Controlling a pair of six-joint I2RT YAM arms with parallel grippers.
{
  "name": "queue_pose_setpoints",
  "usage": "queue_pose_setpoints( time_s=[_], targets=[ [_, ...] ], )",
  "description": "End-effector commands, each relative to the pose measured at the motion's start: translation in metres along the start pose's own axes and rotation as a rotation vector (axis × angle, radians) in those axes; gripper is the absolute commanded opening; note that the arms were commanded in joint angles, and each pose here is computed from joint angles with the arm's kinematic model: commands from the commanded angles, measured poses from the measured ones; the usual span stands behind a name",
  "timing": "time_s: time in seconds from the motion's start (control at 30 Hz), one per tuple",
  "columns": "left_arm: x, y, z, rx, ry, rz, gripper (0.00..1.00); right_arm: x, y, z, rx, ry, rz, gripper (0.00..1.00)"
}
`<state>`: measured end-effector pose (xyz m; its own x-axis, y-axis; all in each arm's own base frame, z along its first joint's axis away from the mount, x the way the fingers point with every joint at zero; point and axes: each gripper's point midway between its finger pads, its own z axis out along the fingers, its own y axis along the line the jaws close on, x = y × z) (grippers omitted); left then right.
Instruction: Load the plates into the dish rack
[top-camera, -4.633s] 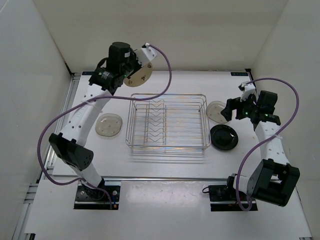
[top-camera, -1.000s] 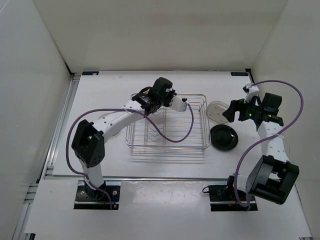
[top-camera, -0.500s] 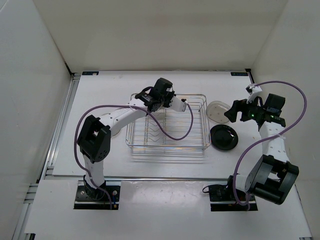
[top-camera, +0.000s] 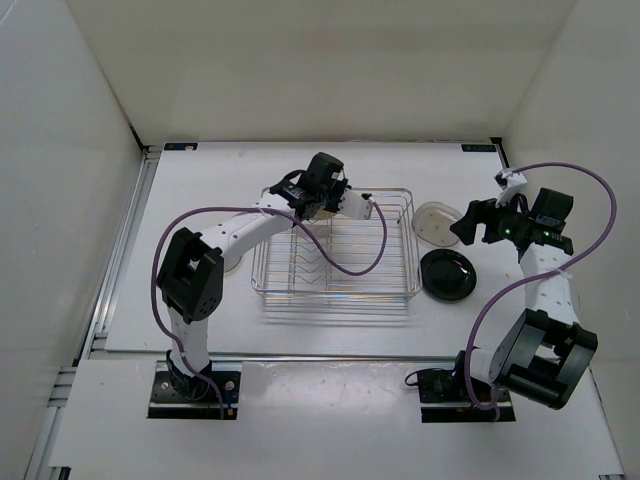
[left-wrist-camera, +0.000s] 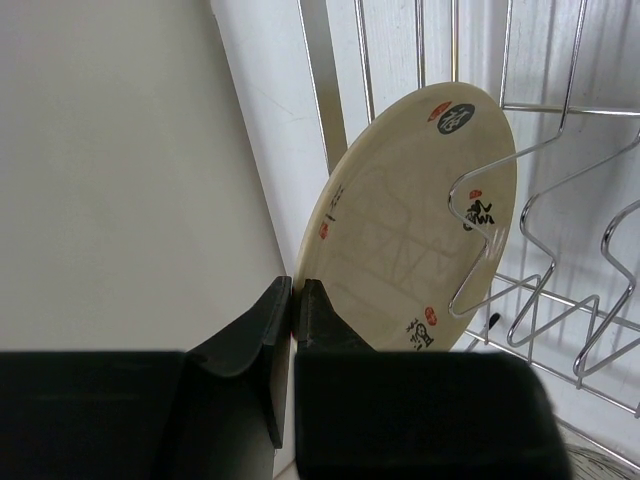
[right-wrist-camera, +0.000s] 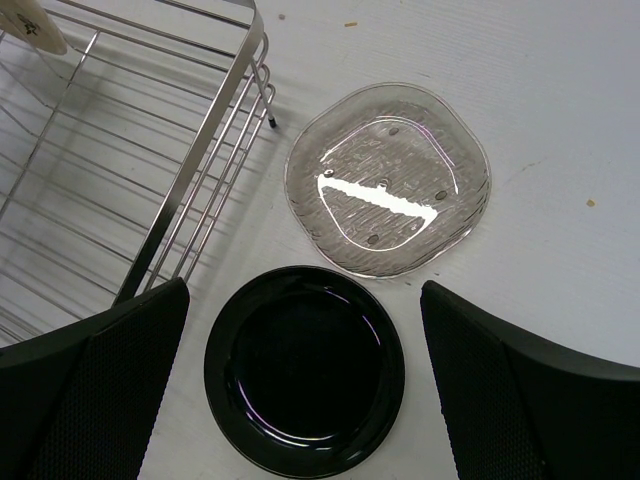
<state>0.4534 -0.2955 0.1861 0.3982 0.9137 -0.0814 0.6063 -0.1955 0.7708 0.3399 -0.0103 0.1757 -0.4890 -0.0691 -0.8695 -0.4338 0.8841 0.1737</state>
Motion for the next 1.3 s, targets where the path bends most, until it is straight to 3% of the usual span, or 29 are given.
queue_pose_setpoints(
  time_s=[0.0, 0.33, 0.6, 0.67, 0.77, 0.93, 1.13, 1.27],
  targets=[
    [-0.004, 0.024, -0.009, -0.073, -0.034, -0.024, 0.11, -0.006, 0.005, -0.004, -0.016, -0.024, -0.016, 1.00],
    [-0.004, -0.003, -0.010, -0.026, -0.018, -0.024, 0.11, -0.006, 0.004, -0.005, -0.017, -0.028, -0.003, 1.00],
    [-0.001, -0.003, -0.011, -0.031, 0.000, -0.024, 0.11, -0.006, 0.003, -0.007, -0.017, -0.033, 0.001, 1.00],
    [0.001, -0.002, -0.011, -0.034, 0.010, -0.024, 0.35, -0.009, 0.004, -0.008, -0.015, -0.039, -0.006, 1.00],
    [0.002, 0.001, -0.015, -0.046, 0.016, -0.037, 0.56, -0.007, 0.000, -0.009, 0.004, -0.032, -0.005, 1.00],
    [0.006, 0.017, -0.031, -0.094, 0.034, -0.067, 0.70, 0.006, -0.024, -0.005, 0.099, 0.026, 0.038, 1.00],
    [0.012, 0.036, -0.067, -0.178, 0.060, -0.123, 0.78, 0.021, -0.043, 0.002, 0.122, 0.084, 0.085, 1.00],
    [0.025, 0.060, -0.110, -0.287, 0.090, -0.222, 0.81, 0.041, -0.060, 0.010, 0.073, 0.126, 0.219, 0.95]
  ],
)
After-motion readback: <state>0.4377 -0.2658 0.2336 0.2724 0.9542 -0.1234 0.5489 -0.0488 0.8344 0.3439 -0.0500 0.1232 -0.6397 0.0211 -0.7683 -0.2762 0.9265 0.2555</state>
